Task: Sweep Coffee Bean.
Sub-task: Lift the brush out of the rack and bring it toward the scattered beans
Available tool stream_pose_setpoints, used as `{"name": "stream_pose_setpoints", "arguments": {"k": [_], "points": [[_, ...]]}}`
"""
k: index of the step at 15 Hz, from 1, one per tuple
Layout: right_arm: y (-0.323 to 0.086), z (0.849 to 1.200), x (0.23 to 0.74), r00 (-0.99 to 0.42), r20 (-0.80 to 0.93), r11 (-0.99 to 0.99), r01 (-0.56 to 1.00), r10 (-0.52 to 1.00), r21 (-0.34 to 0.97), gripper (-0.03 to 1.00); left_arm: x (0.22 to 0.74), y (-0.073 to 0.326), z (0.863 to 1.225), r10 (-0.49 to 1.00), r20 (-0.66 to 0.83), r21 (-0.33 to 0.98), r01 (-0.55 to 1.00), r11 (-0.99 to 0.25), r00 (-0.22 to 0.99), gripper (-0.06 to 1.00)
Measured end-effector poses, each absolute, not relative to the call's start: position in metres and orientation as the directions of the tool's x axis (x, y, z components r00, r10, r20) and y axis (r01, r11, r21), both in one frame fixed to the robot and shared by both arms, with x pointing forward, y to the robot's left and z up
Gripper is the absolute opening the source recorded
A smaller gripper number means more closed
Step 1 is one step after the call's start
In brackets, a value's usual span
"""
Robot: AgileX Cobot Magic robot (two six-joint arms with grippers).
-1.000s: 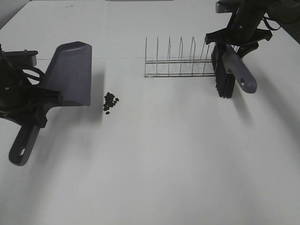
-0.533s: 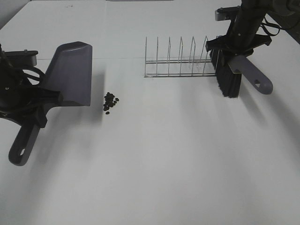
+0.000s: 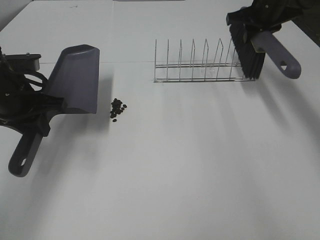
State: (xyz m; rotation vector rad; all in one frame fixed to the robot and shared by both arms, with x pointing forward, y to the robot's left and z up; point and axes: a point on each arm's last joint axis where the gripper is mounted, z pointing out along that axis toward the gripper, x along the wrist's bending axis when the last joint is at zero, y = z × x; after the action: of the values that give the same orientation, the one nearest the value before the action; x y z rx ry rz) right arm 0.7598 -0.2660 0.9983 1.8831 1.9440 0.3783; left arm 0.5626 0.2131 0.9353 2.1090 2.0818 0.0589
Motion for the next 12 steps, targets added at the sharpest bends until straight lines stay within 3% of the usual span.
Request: {"name": "stream_pose_setpoints", "arguments": {"k": [7, 12], "points": [[-0.252, 1.081, 0.72, -0.019, -0.144, 0.086, 0.878, 0.989, 0.472, 0.35, 0.56, 0.215, 0.935, 0.998, -0.07, 0.13, 0.992, 0.004, 0.005, 0.27], [-0.176, 1.064, 0.701, -0.185, -0.221, 0.263, 0.873, 0.958, 0.41, 0.35, 0.558, 0.221, 0.934, 1.0, -0.013, 0.102, 0.995, 0.011, -0.01, 0.27]]}}
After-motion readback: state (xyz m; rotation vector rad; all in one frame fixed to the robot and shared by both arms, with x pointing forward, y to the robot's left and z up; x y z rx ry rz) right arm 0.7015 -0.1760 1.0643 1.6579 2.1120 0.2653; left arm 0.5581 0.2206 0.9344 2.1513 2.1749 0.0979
